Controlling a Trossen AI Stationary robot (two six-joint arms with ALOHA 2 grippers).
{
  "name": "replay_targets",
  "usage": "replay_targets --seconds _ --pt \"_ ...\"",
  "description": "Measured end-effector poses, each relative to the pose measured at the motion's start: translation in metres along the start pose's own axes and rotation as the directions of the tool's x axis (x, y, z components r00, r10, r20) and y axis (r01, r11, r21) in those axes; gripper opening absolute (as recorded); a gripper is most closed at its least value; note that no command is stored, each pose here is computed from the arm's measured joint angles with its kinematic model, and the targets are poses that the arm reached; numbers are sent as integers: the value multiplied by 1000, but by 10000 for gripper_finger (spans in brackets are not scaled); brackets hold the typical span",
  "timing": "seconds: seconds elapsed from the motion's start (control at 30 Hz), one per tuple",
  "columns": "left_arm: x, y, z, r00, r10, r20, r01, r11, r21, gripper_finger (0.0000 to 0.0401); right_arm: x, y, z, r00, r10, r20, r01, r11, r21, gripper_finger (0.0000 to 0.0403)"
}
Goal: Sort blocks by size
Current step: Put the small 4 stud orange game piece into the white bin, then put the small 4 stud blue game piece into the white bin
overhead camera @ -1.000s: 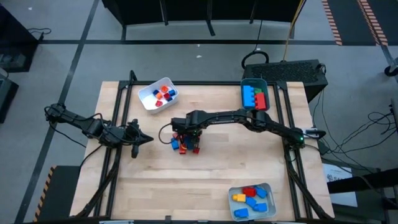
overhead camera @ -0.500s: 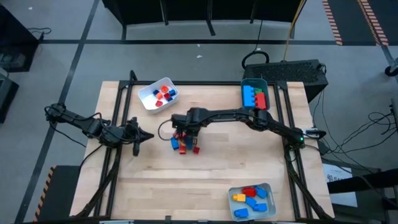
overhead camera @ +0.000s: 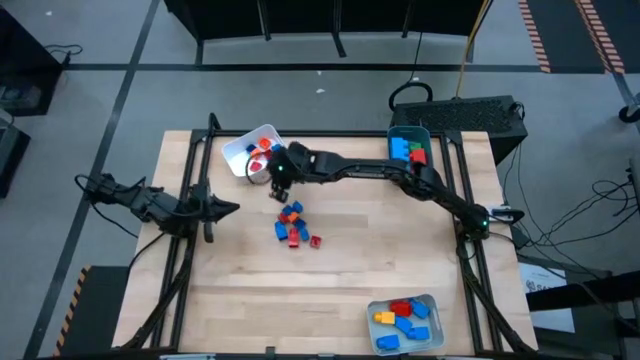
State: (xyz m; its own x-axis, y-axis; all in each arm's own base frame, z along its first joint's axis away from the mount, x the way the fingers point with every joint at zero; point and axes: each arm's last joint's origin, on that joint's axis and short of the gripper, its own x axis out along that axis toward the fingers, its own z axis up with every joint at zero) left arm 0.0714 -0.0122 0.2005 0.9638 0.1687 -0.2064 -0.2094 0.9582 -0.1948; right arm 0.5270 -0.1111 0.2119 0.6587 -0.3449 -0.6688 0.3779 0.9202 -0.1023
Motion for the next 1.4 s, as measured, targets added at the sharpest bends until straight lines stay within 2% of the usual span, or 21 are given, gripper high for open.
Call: replay_targets --seconds 0.1,0.2,0.37,0.5,0.6,0.7,0.83,1.07,1.13,1.2,1.33,1.4 --pt "-2 1 0 1000 0 8 0 1000 0 2 4 -16 11 994 -22 107 15 997 69 110" --pt "0 1 -3 1000 1 4 -1 1000 15 2 8 -36 20 975 -91 201 52 980 190 110" --pt "6 1 -14 1000 9 -21 -9 999 31 2 19 -72 19 960 -161 229 75 937 342 110" --pt "8 2 -21 999 10 -43 -9 1000 18 2 21 -87 19 962 -136 237 32 918 396 110" --pt "9 1 -21 999 6 -42 -5 1000 17 2 21 -91 21 961 -93 259 -17 920 392 112" --pt "9 1 -21 999 5 -41 -4 1000 16 2 19 -88 24 954 -60 293 -55 927 371 140" --pt "9 1 -21 999 4 -40 -4 1000 15 2 18 -80 25 953 -46 299 -57 943 328 179" --pt "9 1 -21 999 4 -40 -3 1000 14 2 17 -70 25 954 -30 297 -52 963 263 193" --pt "9 1 -21 999 -2 -43 3 1000 13 2 15 -66 23 968 13 252 -82 960 267 193" --pt "9 1 -21 999 -21 -49 22 1000 12 2 7 -60 21 976 109 190 -155 957 246 194" --pt "8 0 -21 997 -48 -59 49 999 10 2 -16 -30 17 952 302 53 -307 932 192 194" --pt "8 0 -21 997 -49 -59 49 999 10 2 -20 -13 7 948 314 -57 -303 941 150 195"
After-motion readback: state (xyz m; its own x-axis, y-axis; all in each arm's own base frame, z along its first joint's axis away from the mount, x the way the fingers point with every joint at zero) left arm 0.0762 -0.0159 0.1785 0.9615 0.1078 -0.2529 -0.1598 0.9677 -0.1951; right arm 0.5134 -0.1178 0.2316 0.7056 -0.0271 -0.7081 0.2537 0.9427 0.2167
